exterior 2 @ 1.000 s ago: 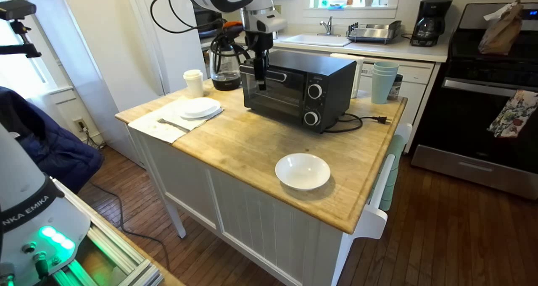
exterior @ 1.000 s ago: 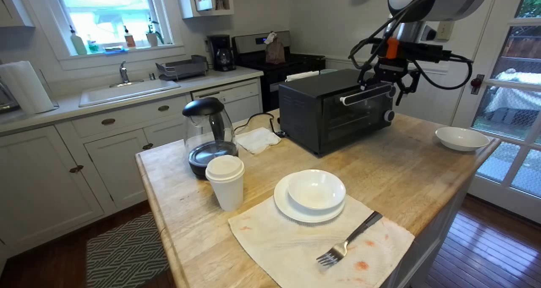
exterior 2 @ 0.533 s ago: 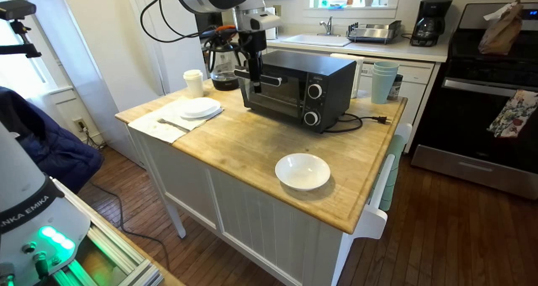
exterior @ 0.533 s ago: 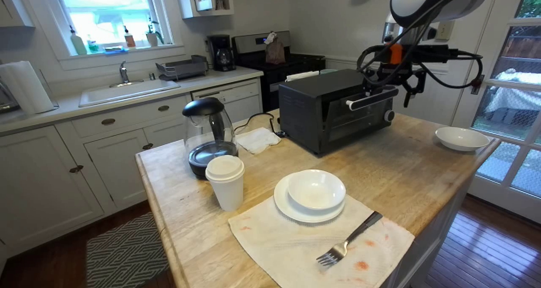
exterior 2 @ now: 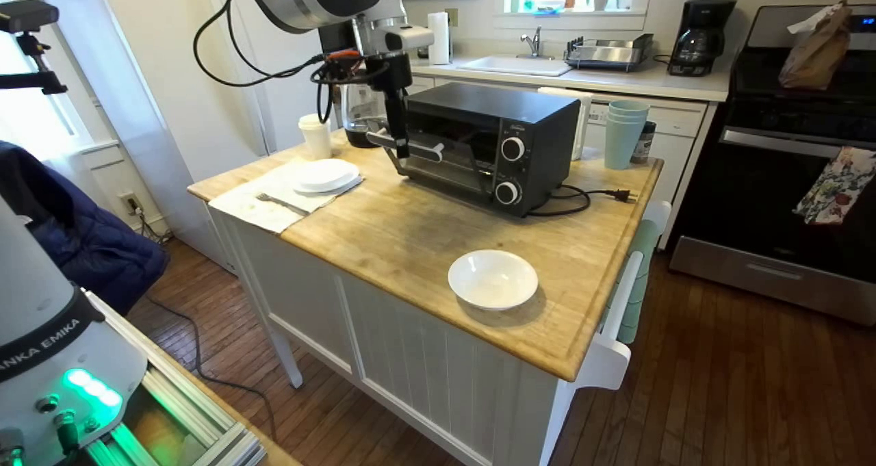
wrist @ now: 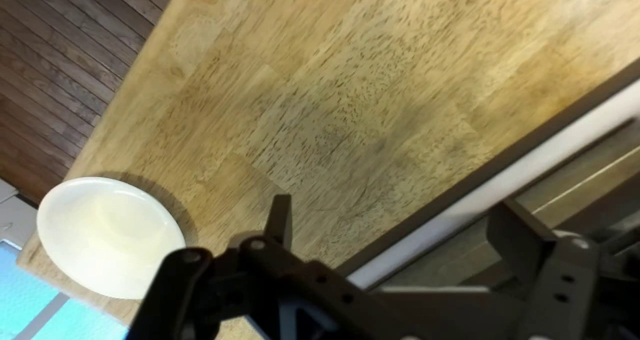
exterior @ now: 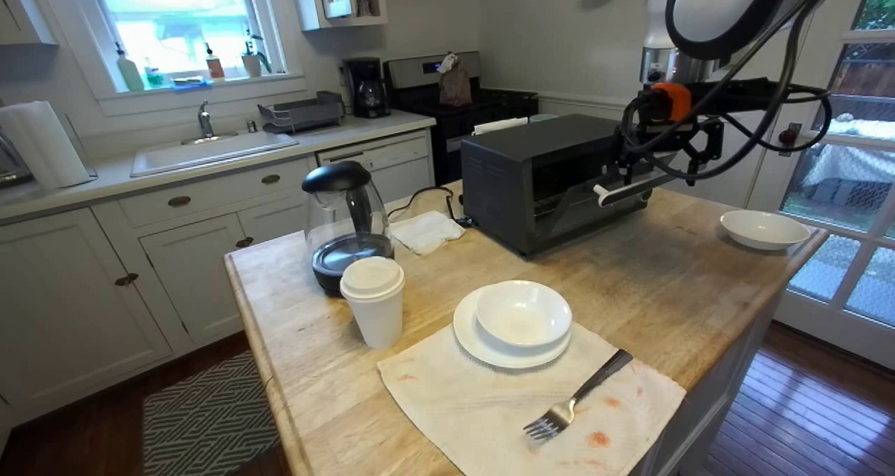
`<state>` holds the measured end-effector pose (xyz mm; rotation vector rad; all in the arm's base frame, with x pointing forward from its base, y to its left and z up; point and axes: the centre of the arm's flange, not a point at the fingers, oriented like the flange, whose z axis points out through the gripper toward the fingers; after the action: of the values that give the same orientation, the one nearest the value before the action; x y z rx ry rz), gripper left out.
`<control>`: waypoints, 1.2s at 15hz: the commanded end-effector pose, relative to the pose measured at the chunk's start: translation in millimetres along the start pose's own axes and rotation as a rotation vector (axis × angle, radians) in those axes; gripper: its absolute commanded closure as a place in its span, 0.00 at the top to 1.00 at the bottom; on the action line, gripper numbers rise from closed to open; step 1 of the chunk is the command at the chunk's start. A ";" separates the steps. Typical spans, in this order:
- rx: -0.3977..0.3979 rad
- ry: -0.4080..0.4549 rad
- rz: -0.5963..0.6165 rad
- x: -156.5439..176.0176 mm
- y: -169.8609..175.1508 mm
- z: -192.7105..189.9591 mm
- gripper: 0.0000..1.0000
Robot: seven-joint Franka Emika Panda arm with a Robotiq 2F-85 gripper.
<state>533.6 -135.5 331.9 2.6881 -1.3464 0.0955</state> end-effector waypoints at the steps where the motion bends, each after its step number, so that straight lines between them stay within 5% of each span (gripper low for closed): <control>1: -0.037 0.009 -0.052 -20.6 11.7 0.1 1.00; 6: -0.079 -0.003 -0.094 -24.2 14.3 2.1 1.00; 9: -0.034 -0.014 -0.102 -25.0 14.7 -3.6 1.00; 18: -0.015 0.130 -0.244 -45.3 19.6 -3.6 1.00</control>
<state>516.3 -123.1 322.6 2.7342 -1.0399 0.2084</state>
